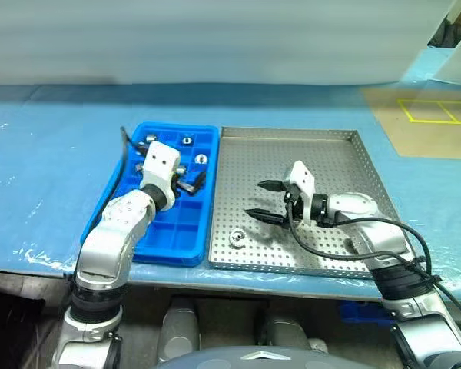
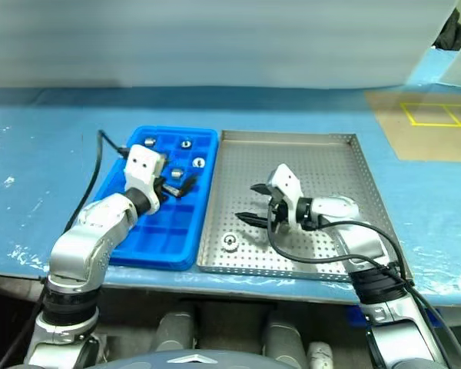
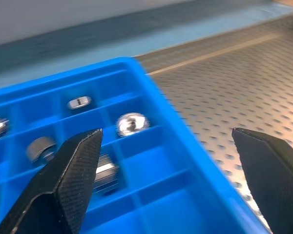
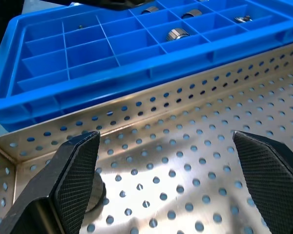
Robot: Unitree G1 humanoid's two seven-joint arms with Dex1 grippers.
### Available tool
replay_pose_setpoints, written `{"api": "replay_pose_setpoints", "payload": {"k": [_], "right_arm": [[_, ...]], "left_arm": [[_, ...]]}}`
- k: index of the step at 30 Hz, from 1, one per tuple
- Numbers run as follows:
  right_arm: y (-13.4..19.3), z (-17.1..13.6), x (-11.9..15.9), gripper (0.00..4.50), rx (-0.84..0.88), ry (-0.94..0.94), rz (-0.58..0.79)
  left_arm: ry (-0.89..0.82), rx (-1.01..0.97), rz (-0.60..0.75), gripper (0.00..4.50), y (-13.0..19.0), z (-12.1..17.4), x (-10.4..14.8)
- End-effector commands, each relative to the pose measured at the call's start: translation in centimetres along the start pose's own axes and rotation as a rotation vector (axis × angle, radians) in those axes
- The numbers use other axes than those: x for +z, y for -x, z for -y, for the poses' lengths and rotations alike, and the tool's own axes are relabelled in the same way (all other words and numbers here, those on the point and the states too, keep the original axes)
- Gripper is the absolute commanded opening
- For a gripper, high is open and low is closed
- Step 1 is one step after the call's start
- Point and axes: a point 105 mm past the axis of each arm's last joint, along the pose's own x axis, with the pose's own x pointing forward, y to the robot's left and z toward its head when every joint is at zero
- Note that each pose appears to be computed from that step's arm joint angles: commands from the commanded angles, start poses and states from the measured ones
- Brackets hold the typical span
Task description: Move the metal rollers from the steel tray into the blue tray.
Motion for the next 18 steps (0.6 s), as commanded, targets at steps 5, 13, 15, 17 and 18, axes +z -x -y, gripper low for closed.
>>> {"api": "replay_pose_setpoints", "payload": {"k": [5, 13, 15, 17, 18], "right_arm": [[2.8, -1.3, 1.5, 4.5, 0.027, 0.066, 0.019], [4.1, -2.0, 0.7, 4.5, -0.004, 0.072, -0.021], [4.3, -2.1, 0.5, 4.5, -0.02, 0.068, -0.027], [4.6, -2.2, 0.3, 4.5, -0.036, 0.061, -0.03], [4.7, -2.3, 0.2, 4.5, -0.043, 0.058, -0.031]], "left_arm": [[-0.121, -0.333, 0.063, 4.47, -0.8, 3.4, 1.6], [-0.189, -0.596, -0.01, 4.47, -0.8, 5.7, 0.3], [-0.234, -0.681, -0.079, 4.47, -0.4, 6.2, -0.8], [-0.255, -0.72, -0.125, 4.47, -0.5, 6.3, -1.4], [-0.253, -0.732, -0.146, 4.47, -0.6, 6.3, -1.5]]}}
